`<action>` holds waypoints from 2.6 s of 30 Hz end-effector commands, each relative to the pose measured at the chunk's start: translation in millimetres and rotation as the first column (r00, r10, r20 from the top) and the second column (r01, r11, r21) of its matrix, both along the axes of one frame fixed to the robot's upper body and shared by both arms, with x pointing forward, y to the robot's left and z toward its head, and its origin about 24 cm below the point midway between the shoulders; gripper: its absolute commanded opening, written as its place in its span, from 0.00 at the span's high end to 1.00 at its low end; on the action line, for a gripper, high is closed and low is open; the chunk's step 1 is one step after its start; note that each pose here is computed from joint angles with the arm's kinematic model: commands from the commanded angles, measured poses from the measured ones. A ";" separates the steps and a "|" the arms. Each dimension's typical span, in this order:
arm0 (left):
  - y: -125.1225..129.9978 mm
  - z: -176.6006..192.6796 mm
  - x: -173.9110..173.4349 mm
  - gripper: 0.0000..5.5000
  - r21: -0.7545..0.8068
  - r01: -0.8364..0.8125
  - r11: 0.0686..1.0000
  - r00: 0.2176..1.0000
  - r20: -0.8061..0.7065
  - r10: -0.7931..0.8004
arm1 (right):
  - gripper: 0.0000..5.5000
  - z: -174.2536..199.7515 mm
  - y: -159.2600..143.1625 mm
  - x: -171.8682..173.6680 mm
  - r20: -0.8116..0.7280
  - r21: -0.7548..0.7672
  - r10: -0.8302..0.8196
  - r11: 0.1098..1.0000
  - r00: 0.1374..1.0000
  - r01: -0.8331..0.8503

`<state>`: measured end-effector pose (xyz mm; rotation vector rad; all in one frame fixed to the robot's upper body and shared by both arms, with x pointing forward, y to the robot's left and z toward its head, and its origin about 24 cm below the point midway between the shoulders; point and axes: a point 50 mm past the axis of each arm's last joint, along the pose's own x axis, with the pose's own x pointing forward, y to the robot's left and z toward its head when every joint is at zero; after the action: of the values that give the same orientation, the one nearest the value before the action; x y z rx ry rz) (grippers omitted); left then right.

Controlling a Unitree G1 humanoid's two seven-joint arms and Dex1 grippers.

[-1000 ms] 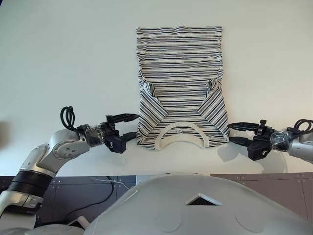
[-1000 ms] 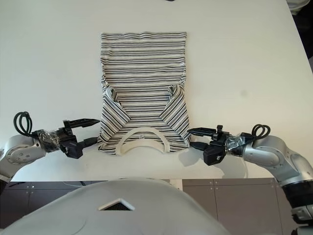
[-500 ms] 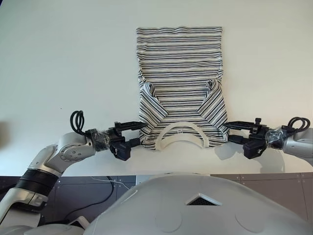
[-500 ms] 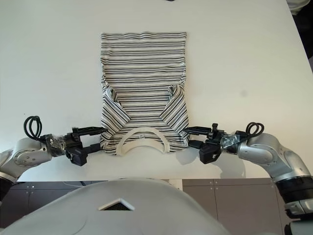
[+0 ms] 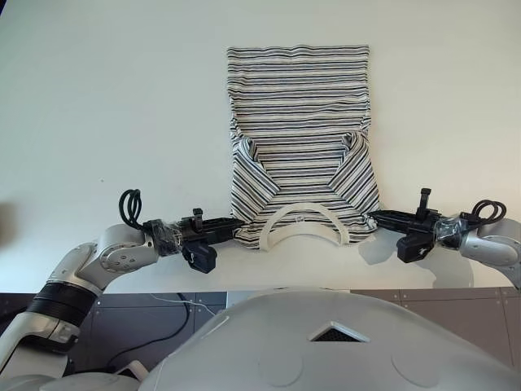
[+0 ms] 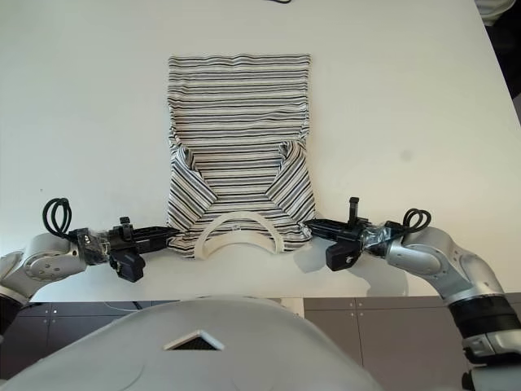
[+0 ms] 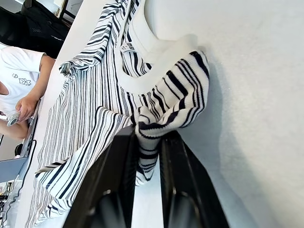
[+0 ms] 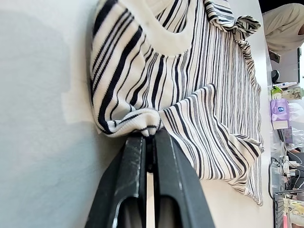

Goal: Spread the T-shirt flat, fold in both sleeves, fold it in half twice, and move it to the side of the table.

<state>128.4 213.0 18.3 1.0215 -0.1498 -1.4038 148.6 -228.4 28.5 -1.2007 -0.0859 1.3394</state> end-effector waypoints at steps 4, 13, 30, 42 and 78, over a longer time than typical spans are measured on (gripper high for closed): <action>9.1 -23.7 -24.4 0.98 0.144 -0.143 0.979 0.907 -0.377 0.188 | 0.98 -4.8 -3.3 1.5 -0.106 0.014 -0.066 0.998 0.992 0.068; -3.0 24.0 -45.0 0.98 0.038 -0.218 0.975 0.746 -0.638 0.192 | 0.98 31.6 4.4 -58.8 -0.652 0.074 -0.022 0.993 0.758 0.092; -31.7 54.6 172.2 0.98 -0.335 -0.794 0.508 0.593 -0.613 0.523 | 0.98 55.1 12.1 136.2 -0.526 0.373 -0.541 0.545 0.655 0.750; -53.0 16.2 211.4 0.98 -0.310 -0.796 0.520 0.599 -0.526 0.604 | 0.98 42.4 3.9 177.7 -0.451 0.399 -0.679 0.428 0.579 0.811; -80.0 17.1 247.4 0.98 -0.104 -0.986 0.132 0.163 -0.776 0.609 | 0.61 21.1 42.0 230.4 -0.476 0.343 -0.825 0.144 0.304 0.928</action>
<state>371.7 137.4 29.5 -0.0334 0.3987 -0.3451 373.5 -193.1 43.0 -0.3418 0.3340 0.2278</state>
